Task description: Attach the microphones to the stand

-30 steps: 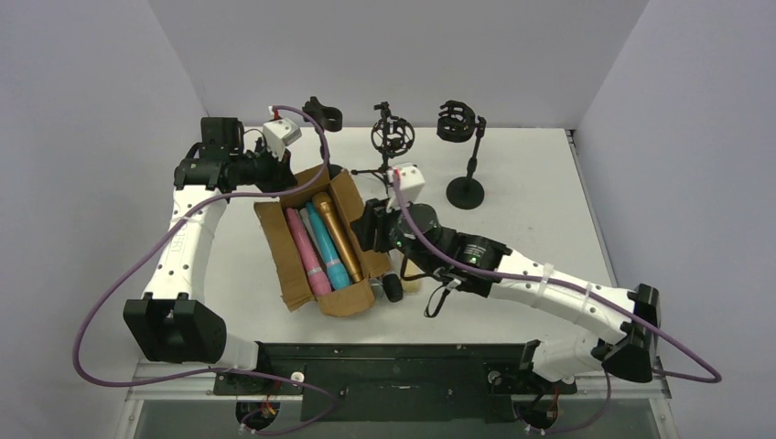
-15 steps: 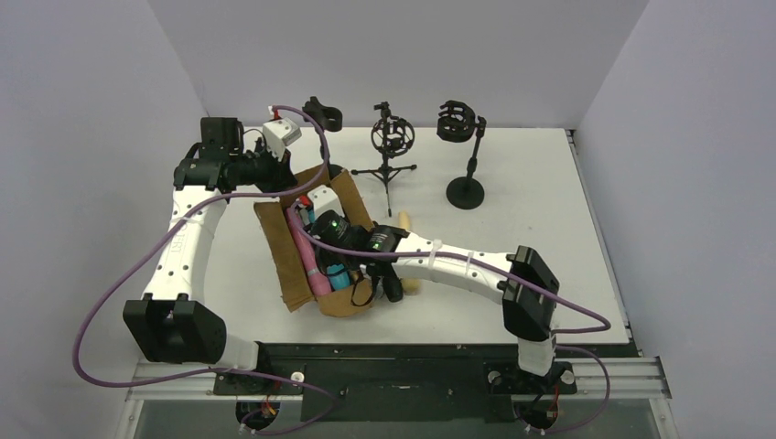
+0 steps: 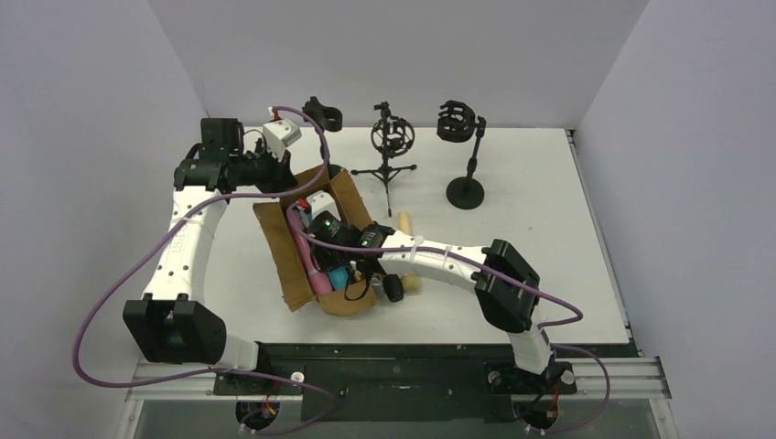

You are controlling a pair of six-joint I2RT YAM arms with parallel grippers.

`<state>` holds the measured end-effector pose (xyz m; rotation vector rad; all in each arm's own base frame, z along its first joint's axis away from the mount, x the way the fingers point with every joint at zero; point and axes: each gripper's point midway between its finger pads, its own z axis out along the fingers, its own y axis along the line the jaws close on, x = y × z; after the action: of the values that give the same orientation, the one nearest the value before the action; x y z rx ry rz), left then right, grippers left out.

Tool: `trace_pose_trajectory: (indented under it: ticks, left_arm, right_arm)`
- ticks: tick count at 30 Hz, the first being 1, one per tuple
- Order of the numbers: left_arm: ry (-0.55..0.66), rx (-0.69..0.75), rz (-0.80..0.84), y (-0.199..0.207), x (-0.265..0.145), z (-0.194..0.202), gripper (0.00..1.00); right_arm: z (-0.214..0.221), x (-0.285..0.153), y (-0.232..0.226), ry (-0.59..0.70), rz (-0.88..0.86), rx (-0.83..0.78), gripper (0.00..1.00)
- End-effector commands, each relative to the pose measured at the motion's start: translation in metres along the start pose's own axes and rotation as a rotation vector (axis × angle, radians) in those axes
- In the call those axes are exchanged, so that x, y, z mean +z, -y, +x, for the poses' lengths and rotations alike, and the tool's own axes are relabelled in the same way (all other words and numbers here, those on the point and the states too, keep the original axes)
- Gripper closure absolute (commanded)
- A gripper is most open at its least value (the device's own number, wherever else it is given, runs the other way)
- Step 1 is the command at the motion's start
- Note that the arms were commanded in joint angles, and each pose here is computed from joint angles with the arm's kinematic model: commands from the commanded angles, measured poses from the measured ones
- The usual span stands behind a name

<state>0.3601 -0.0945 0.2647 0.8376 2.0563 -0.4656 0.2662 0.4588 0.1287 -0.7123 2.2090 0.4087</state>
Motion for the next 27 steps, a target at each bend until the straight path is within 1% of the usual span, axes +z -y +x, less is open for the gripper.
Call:
trace_pose_trajectory:
  ticks: [1,10,16,18,20,23,27]
  left_arm:
    - [0.103,0.060,0.010,0.010,-0.014,-0.028,1.00]
    - [0.111,0.059,0.014,0.011,-0.015,-0.031,1.00]
    - [0.117,0.062,0.018,0.013,-0.016,-0.033,1.00]
    - [0.115,0.061,0.018,0.013,-0.016,-0.032,1.00]
    - [0.114,0.064,0.016,0.013,-0.016,-0.031,1.00]
    - [0.113,0.068,0.012,0.012,-0.017,-0.031,1.00]
    - [0.109,0.072,0.010,0.012,-0.017,-0.031,1.00]
  right_arm:
    - [-0.014,0.004,-0.003,0.028,-0.016,0.035,0.60]
    - [0.002,0.018,-0.012,-0.019,-0.040,0.054,0.60]
    - [0.022,0.031,-0.024,-0.085,-0.051,0.020,0.59]
    - [0.019,0.029,-0.024,-0.075,-0.052,0.021,0.59]
    - [0.011,0.023,-0.023,-0.053,-0.052,0.026,0.62]
    - [-0.009,0.009,-0.024,-0.003,-0.061,0.035,0.73]
    - [-0.051,-0.026,-0.025,0.096,-0.086,0.058,0.84]
